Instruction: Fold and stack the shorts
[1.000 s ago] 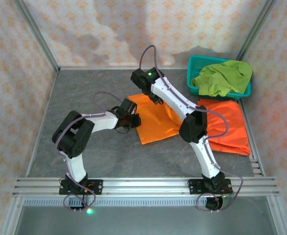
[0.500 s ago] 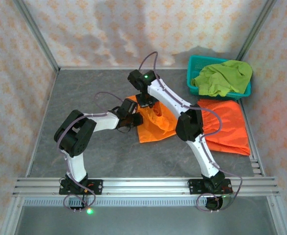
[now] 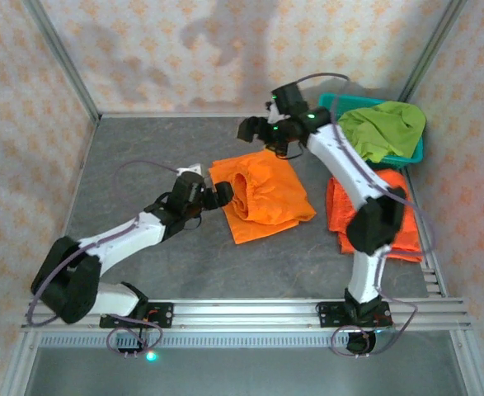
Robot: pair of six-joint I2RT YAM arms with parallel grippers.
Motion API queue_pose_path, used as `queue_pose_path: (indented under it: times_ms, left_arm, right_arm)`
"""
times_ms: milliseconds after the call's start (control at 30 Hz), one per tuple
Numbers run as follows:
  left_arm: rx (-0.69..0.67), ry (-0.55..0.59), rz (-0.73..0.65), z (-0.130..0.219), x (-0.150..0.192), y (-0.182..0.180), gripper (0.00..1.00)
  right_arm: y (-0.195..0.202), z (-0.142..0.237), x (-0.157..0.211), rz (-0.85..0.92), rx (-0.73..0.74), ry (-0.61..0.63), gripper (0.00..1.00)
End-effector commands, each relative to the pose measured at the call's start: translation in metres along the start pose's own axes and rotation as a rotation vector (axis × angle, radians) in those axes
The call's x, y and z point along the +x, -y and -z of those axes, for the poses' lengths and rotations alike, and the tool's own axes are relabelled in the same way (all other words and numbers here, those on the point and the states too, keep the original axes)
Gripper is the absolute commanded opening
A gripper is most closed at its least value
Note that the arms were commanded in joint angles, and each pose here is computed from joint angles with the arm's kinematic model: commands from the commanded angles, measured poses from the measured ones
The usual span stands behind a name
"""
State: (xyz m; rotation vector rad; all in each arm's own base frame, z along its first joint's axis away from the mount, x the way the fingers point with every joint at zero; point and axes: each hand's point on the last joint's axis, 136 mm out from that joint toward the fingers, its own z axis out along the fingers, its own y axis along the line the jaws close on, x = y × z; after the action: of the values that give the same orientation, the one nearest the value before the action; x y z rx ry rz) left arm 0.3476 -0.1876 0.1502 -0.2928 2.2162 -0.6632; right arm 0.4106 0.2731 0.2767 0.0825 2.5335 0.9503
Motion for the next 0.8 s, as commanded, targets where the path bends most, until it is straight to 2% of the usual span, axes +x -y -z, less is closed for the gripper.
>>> queue_pose_path:
  times_ms: [0, 67, 267, 400, 500, 600, 767]
  left_arm:
    - [0.004, 0.040, 0.001, 0.011, -0.027, 0.009, 0.94]
    - [0.027, 0.003, 0.016, 0.006, -0.035, 0.020, 0.93]
    - [0.089, -0.138, 0.118, -0.031, -0.041, 0.049, 0.84]
    - [-0.032, -0.261, 0.114, -0.060, -0.028, 0.036, 0.78]
    - [-0.071, -0.327, 0.113, -0.079, -0.017, 0.033, 0.73]
    - [-0.120, -0.366, 0.123, -0.096, -0.009, 0.025, 0.66]
    - [-0.118, -0.410, 0.145, -0.121, 0.004, 0.028, 0.53]
  right_arm:
    - [-0.007, -0.003, 0.002, -0.074, -0.115, 0.037, 0.90]
    - [0.015, -0.008, 0.011, -0.089, -0.059, 0.037, 0.90]
    - [0.060, -0.012, 0.032, -0.123, 0.047, 0.050, 0.91]
    - [0.091, -0.006, 0.041, -0.151, 0.109, 0.061, 0.95]
    - [0.110, -0.001, 0.046, -0.181, 0.135, 0.074, 0.96]
    - [0.122, 0.006, 0.049, -0.199, 0.156, 0.090, 0.97]
    - [0.129, 0.011, 0.054, -0.201, 0.169, 0.095, 0.97]
